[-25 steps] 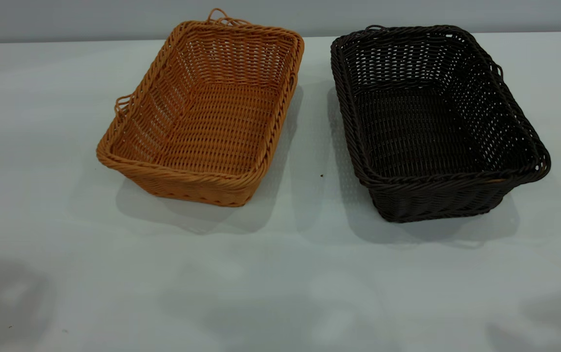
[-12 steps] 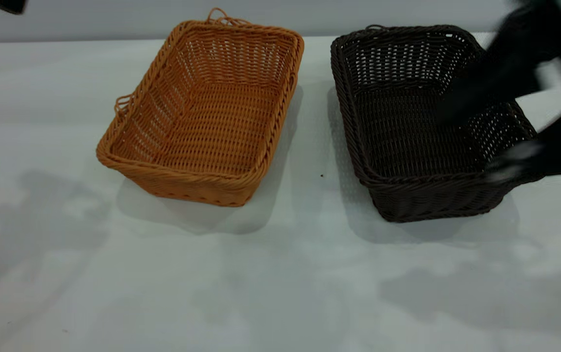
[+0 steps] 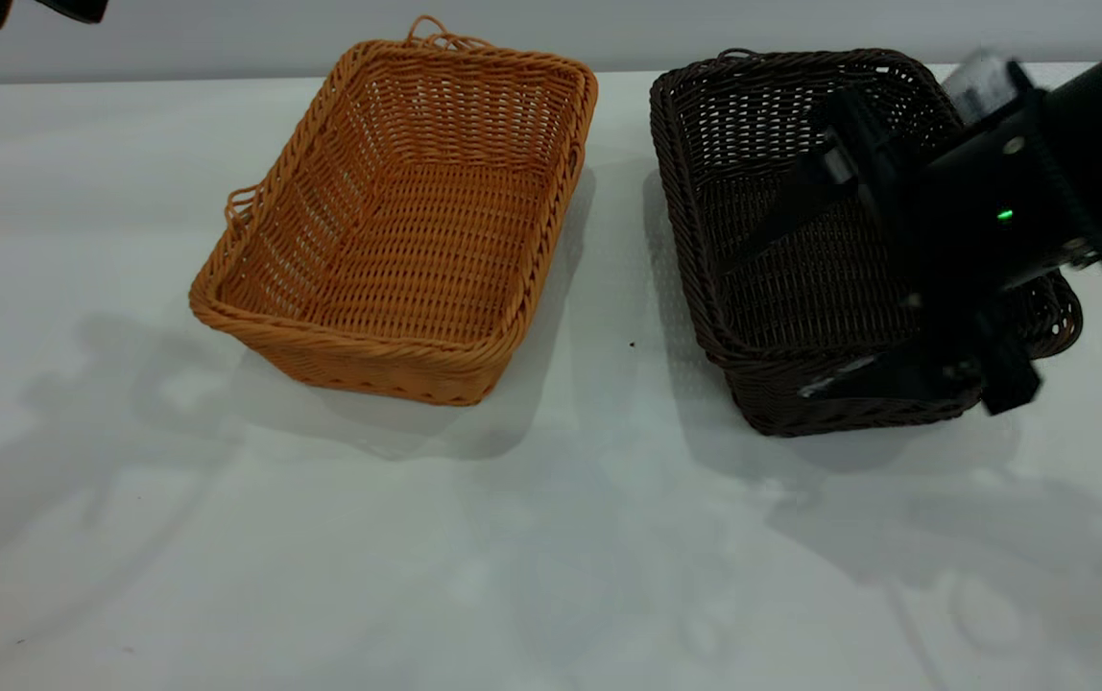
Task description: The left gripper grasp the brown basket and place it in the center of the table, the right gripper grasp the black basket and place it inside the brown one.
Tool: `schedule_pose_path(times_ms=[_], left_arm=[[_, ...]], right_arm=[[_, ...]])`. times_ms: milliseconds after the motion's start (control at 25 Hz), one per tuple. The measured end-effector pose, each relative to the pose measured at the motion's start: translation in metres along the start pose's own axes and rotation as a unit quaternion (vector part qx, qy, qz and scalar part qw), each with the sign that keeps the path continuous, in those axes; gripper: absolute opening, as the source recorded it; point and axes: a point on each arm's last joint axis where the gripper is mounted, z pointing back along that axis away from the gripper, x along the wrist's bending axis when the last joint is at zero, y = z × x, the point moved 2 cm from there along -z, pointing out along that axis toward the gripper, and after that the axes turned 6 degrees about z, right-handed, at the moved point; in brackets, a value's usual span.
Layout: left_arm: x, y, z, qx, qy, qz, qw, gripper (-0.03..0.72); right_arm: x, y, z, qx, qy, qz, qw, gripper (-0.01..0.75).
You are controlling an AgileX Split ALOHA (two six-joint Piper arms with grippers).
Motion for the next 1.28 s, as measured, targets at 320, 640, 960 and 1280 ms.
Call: schedule_pose_path(times_ms=[320,640,960,1280], left_arm=[[0.0,0.0,0.0,0.0,0.0,0.0,1.0,0.531],[0.012,-0.009,-0.028,0.018,-0.003,0.024,1.0,0.531],[0.036,-0.034,-0.103,0.054,0.001,0.038,0.998,0.531],[0.032,-0.042,-0.19,0.079,0.006,0.005,0.997,0.531]], right_arm=[[-0.014,-0.017,-0.017,-0.037,0.041,-0.107,0.993,0.594],[-0.033,-0.035,-0.014,-0.159,0.111,-0.188,0.963,0.594],[-0.042,-0.035,-0.019,-0.193,0.134,-0.227,0.945,0.594],[-0.043,-0.035,-0.018,-0.196,0.136,-0.228,0.944,0.594]])
